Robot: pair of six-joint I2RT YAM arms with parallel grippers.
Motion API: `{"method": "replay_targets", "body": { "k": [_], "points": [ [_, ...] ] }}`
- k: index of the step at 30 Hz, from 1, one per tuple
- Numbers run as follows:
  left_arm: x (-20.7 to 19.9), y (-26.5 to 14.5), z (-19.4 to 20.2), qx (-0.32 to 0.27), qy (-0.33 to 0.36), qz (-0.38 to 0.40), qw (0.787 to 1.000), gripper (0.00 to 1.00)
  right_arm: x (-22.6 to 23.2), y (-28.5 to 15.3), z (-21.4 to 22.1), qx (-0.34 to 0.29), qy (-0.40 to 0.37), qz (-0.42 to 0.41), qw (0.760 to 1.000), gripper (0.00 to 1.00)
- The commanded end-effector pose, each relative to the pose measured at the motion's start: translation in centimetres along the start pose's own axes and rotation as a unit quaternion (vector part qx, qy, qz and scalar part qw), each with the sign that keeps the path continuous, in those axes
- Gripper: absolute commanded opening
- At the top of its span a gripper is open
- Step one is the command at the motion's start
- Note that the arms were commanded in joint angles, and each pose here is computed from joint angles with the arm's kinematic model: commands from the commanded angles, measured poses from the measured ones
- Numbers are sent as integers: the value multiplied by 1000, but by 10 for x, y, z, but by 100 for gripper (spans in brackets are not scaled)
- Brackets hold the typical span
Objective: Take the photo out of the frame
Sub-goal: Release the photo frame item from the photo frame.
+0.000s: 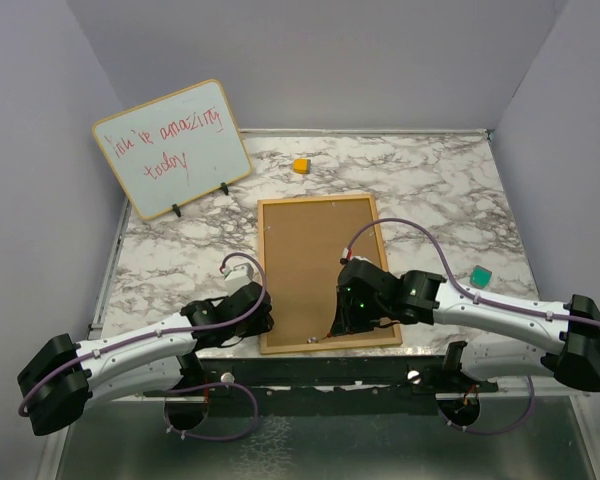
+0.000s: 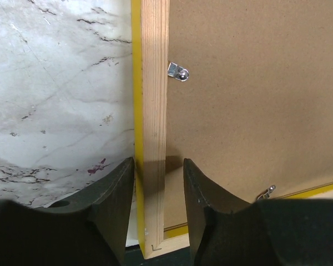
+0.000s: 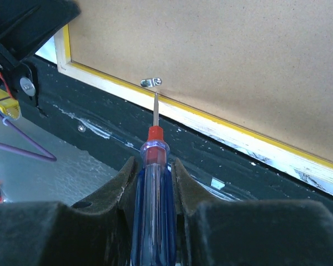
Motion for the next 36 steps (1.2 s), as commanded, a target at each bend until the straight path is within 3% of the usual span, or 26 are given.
{"method": "replay_targets", "body": {
  "k": [1,20,36],
  "points": [
    [4,-1,6,18,15,0,1000,41,3,-2,1,8,-5,-1,1000,0],
    [10,-2,10,25,31,8,999,11,10,16,-1,28,-11,-2,1000,0],
    [15,-2,14,27,22,9,999,3,17,12,-17,-25,9,21,999,0]
  ]
}}
Point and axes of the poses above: each gripper's point midway between its finger pads, its own y axis out along the fingers, its own x axis along the line the jaws close on, z = x × y, the point moved 8 cm from there along -y, back along the fingers, and after that the axes turned 2 degrees about y, right-handed, at the moved point
